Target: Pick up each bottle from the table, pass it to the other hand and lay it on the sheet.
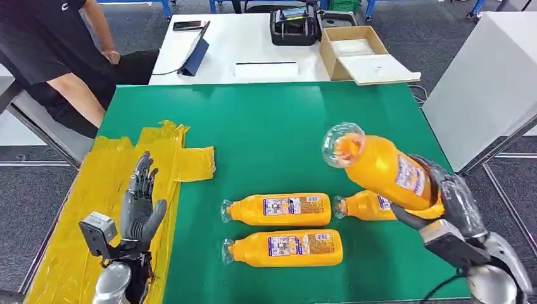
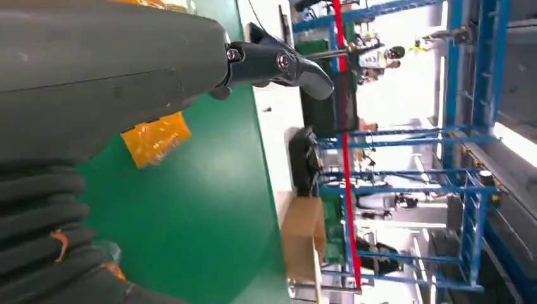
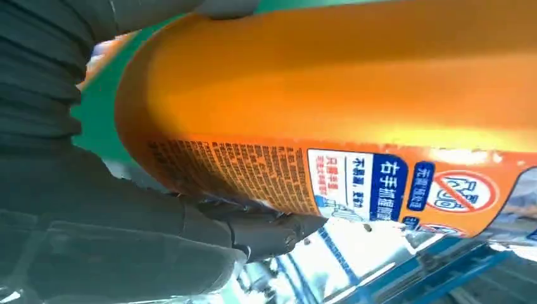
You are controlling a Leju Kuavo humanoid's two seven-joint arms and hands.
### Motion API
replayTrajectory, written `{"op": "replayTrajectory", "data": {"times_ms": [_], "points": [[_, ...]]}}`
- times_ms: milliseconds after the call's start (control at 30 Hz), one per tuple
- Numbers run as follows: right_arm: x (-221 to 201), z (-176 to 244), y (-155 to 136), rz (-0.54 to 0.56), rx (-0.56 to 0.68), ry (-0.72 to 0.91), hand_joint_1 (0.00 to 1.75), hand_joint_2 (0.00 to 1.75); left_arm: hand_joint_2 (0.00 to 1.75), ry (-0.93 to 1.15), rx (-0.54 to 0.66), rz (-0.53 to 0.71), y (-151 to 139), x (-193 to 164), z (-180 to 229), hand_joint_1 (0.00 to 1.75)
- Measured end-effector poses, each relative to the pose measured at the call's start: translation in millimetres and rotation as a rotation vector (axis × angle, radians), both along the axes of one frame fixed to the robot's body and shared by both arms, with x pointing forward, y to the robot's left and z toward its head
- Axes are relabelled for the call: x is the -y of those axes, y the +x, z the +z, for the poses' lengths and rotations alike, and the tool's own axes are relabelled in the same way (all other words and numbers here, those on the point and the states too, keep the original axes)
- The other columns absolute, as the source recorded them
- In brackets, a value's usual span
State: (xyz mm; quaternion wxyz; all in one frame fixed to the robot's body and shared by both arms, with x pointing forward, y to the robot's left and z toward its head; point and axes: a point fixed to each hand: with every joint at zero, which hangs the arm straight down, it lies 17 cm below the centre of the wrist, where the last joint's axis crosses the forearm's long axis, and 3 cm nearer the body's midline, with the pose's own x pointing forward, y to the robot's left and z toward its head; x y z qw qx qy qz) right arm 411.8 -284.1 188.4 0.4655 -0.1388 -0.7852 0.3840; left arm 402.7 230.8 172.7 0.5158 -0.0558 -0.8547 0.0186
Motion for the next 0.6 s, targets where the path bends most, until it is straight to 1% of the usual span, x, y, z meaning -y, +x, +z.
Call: {"op": "replayTrajectory", "data": {"times_ms": [133,267,467,600], "points": [[-53.8,15.0,52.1,0.078,0.008,0.052,1.75,1.75,1.75,-0.003,0.028,-0.032,6.6,12.9,13.5,0.0],[-106.0,20.9,87.7,0.123,-0.009,0.062,1.75,1.75,1.75,-0.011,0.034,-0.052,6.5,20.3,16.4,0.0],[-167.1,31.6,125.0,0.144,-0.046,0.087,1.75,1.75,1.75,-0.022,0.057,-0.096,11.5,35.1,26.7,0.0],[-209.8,42.0,134.2,0.173,-0.063,0.094,1.75,1.75,1.75,-0.024,0.073,-0.118,19.3,43.7,34.7,0.0]]}}
